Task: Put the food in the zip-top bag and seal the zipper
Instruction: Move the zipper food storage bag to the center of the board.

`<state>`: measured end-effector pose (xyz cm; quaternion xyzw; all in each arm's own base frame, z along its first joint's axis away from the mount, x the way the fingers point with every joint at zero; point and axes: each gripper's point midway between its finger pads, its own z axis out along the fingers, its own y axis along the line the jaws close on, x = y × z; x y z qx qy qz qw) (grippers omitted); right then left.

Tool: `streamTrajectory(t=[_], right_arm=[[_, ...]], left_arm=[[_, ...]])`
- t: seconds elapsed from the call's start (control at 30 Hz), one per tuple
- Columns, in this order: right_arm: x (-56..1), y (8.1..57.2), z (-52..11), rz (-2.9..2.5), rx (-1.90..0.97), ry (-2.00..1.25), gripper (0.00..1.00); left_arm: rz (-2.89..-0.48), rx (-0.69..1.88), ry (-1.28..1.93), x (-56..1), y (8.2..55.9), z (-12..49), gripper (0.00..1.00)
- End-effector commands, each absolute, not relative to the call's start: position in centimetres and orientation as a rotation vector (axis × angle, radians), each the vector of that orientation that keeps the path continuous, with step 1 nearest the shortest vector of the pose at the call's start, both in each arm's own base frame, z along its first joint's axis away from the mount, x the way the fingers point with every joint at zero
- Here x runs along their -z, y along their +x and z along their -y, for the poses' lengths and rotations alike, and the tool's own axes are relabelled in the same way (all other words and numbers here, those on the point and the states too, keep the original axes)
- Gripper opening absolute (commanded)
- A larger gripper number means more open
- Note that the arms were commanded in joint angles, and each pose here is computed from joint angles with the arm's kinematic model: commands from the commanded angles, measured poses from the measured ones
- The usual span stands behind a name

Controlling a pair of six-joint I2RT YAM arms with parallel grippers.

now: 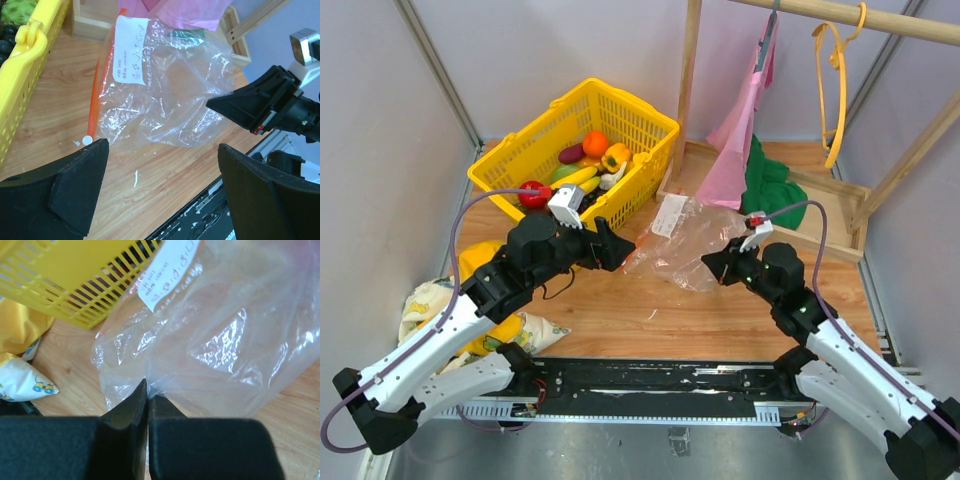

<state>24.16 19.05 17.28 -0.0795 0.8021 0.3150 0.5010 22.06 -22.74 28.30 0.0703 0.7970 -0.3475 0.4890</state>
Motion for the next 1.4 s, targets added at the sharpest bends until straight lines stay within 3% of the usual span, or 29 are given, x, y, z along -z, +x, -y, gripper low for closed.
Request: streamTrajectory(t=[0.0, 0.3, 0.63, 1.07, 1.37], right_arm=[[-19.1, 22.8, -19.0, -1.854, -0.803, -0.268, 0.01], [-24.1, 20.4, -19.9, -1.638, -0.913, -0.411, 0.01], [-25.9, 18.7, -20.8, -1.556, -0.985, -0.515, 0.01], [-14.5, 19.4, -19.1, -2.004, -0.801, -0.531, 0.03], [-10.7, 21.2, -12.8, -2.283, -0.333, -0.375, 0.12]], left_arm=[[-1.873, 0.91, 0.148, -30.2, 22.0, 23.3, 0.94], [-1.87, 0.957, 0.113, -30.0, 22.2, 24.0, 0.96], [-1.946, 0.959, 0.104, -28.3, 22.9, 25.0, 0.96], [-1.974, 0.897, 0.104, -26.3, 23.1, 24.2, 0.95], [-1.964, 0.825, 0.104, -26.1, 23.5, 23.1, 0.95]])
